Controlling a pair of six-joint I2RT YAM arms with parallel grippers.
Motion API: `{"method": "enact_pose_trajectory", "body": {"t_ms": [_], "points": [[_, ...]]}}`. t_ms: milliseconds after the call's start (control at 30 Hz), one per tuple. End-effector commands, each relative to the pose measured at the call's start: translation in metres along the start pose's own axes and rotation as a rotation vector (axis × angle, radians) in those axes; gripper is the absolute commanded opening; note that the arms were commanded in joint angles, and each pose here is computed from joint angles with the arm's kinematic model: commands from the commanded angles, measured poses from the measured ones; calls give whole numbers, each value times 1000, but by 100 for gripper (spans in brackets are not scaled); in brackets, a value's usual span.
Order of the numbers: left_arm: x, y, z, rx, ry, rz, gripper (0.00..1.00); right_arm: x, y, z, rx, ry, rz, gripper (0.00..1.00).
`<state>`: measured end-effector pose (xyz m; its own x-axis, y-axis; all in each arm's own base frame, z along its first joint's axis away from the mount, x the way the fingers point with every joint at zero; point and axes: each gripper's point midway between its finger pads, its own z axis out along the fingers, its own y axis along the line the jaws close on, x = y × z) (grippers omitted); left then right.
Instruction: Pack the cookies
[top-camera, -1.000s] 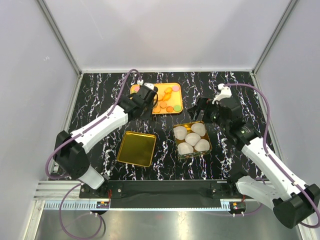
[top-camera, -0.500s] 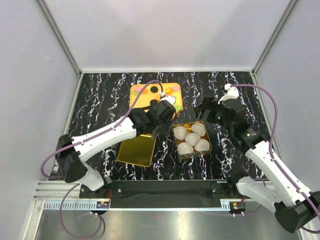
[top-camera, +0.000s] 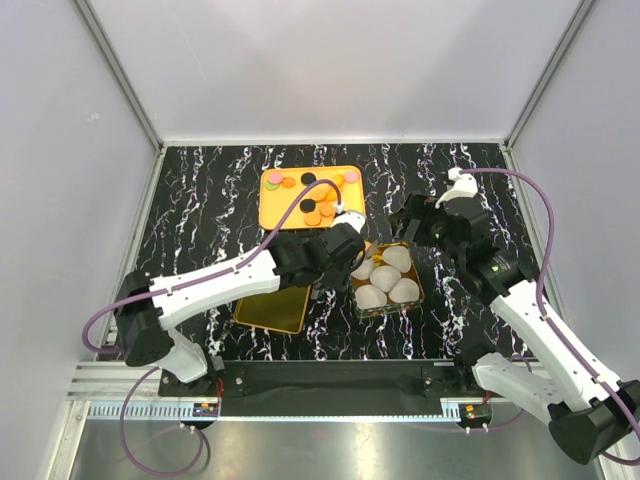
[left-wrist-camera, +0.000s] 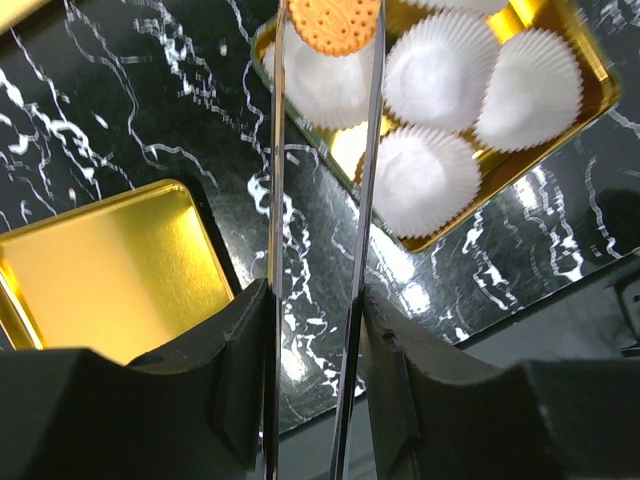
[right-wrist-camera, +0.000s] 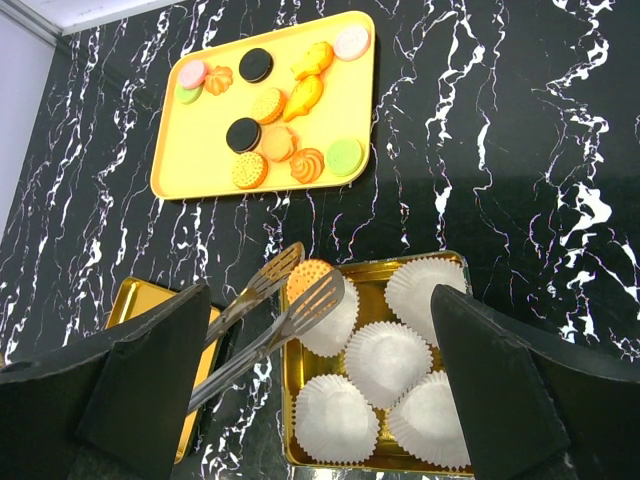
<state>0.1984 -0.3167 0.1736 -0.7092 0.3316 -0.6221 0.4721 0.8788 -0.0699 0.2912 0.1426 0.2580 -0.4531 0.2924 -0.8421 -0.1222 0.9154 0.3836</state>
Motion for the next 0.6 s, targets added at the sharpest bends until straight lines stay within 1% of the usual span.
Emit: {"method": "enact_pose_trajectory", "body": {"t_ms": [0,133,567], "points": [[-4,-7,-1,30,-33,-37,40,-12,2,0,3,-40,-13,100],[9,-7,7,33,-10,-38,41,-9,1,2,5,-31,-14,100],[17,-10,17,35,15,-36,43,-6,1,4,1,-27,-16,100]]}}
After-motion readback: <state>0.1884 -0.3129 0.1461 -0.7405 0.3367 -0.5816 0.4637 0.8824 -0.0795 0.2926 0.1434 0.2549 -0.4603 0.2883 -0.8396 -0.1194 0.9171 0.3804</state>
